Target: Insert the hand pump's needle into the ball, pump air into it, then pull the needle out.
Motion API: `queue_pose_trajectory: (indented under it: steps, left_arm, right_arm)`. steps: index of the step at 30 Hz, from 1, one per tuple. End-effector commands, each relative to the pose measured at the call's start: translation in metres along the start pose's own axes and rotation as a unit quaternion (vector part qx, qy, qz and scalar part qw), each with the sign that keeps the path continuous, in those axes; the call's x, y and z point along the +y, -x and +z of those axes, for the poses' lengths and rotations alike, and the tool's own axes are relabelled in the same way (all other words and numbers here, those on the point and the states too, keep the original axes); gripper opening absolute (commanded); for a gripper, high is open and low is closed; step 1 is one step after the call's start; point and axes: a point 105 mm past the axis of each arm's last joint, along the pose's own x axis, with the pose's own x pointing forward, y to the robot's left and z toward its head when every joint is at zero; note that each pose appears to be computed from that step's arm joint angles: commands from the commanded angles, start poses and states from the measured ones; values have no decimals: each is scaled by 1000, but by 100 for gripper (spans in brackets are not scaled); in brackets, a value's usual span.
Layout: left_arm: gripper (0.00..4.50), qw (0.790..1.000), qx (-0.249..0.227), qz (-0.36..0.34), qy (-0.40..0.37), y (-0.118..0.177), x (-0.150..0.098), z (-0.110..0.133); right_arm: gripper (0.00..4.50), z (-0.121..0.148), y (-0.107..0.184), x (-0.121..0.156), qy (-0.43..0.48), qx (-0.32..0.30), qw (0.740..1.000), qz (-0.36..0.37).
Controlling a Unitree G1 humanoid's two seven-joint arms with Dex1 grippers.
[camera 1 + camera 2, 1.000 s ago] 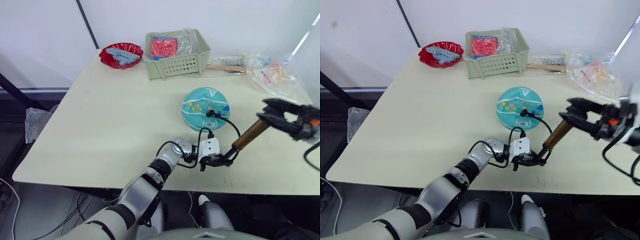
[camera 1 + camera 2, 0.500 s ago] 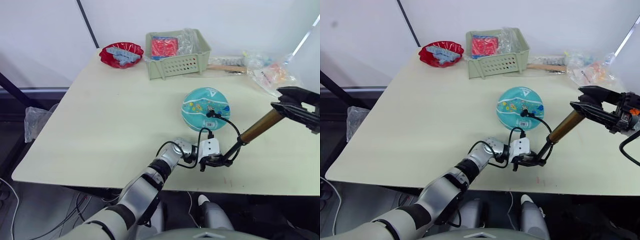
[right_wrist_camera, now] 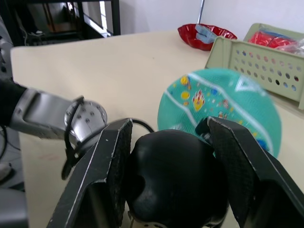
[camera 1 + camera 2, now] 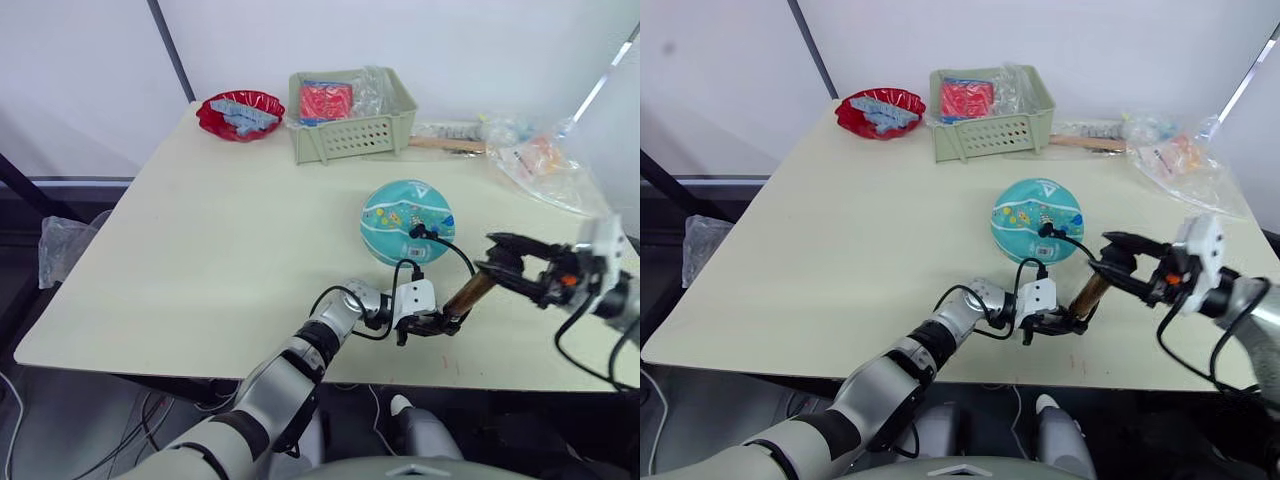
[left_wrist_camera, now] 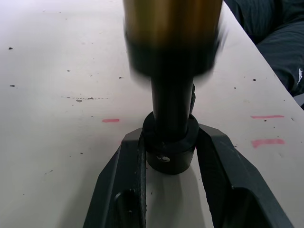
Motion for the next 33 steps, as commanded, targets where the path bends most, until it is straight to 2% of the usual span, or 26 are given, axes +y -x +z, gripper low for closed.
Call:
queue_pose_trajectory:
  steps: [1,4,7,11,19,28,33]
  left_arm:
    - [103,991,112,-33,61,8,-27,-63]
    - [103,991,113,-34,60,8,-27,-63]
    - [103,991,113,-35,60,8,-27,-63]
    - [103,991,113,-36,60,7,-28,-63]
    - [103,991,115,-37,61,8,-27,-64]
    - [103,991,116,-38,61,8,-28,-65]
    - [103,990,117,-39,62,9,-28,-65]
  right_arm:
    - [207,-56,4,11,-39,85,996,-6]
    - [207,-53,3,10,-33,75,997,-11]
    - [207,-38,5,2,-22,56,998,-19]
    - [207,-3,11,-9,-4,9,1000,-21]
    - [207,46,27,-20,34,-23,999,-15]
    - [207,124,49,-35,86,-72,993,-35]
    - [207,154,60,-41,102,-82,990,-43]
